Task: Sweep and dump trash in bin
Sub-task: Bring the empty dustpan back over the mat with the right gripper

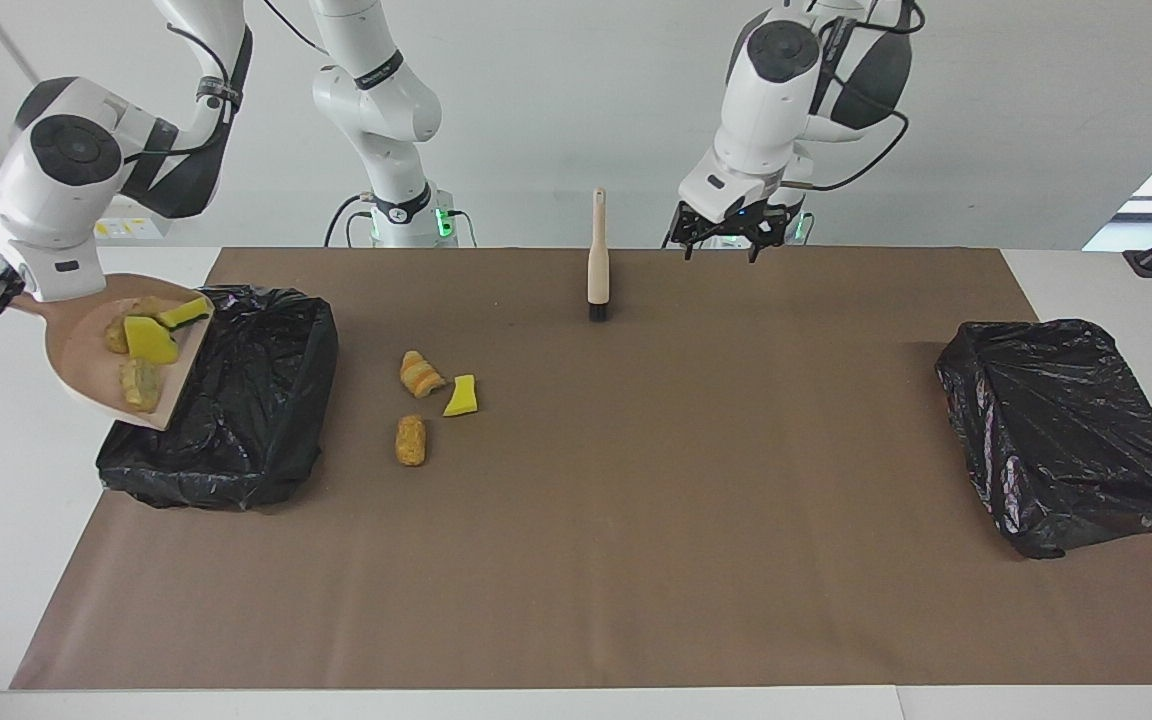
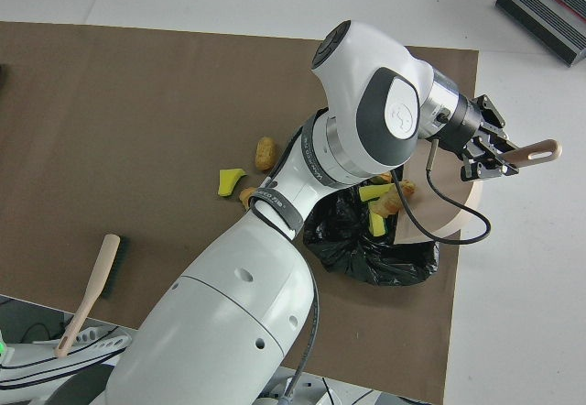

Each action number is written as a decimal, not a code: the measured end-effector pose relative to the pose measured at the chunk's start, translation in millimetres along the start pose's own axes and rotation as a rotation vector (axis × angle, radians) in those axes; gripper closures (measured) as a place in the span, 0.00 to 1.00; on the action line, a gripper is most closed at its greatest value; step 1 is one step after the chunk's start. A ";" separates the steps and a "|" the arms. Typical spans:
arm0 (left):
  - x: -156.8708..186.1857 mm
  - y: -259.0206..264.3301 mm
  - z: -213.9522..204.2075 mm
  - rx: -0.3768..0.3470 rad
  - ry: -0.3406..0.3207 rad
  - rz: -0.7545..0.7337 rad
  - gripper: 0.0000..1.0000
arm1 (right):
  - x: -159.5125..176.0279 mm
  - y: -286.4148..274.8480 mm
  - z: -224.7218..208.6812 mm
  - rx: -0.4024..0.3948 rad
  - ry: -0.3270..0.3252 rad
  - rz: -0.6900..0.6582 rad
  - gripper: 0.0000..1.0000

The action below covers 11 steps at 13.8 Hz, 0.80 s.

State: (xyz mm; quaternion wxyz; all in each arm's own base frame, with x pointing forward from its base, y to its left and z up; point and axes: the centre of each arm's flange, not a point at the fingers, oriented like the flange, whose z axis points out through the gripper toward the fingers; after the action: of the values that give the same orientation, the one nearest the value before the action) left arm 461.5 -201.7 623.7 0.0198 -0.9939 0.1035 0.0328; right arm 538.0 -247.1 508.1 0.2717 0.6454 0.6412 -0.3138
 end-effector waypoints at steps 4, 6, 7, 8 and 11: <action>-2.6 -41.4 -31.1 -0.011 0.009 0.022 0.00 | -6.3 -2.9 4.4 0.008 -0.003 0.010 0.69; -2.7 -56.5 -37.5 -0.017 0.014 0.018 0.00 | -21.0 -7.2 0.3 0.011 -0.013 0.037 0.69; -2.3 -70.2 -39.6 -0.022 0.017 0.014 0.00 | -32.6 -13.1 -7.5 0.020 -0.013 0.064 0.69; -2.0 -85.5 -40.4 -0.027 0.018 0.017 0.00 | -45.5 -22.2 -21.2 0.029 0.009 0.107 0.69; -1.7 -127.0 -43.0 -0.042 0.025 0.011 0.00 | -58.8 -44.4 -58.6 0.057 0.167 0.218 0.69</action>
State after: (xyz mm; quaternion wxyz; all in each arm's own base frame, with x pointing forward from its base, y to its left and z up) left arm 488.7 -79.1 670.8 -0.0024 -0.9939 0.1083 0.0224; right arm 498.0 -240.2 593.2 0.2313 0.7428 0.5783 -0.2456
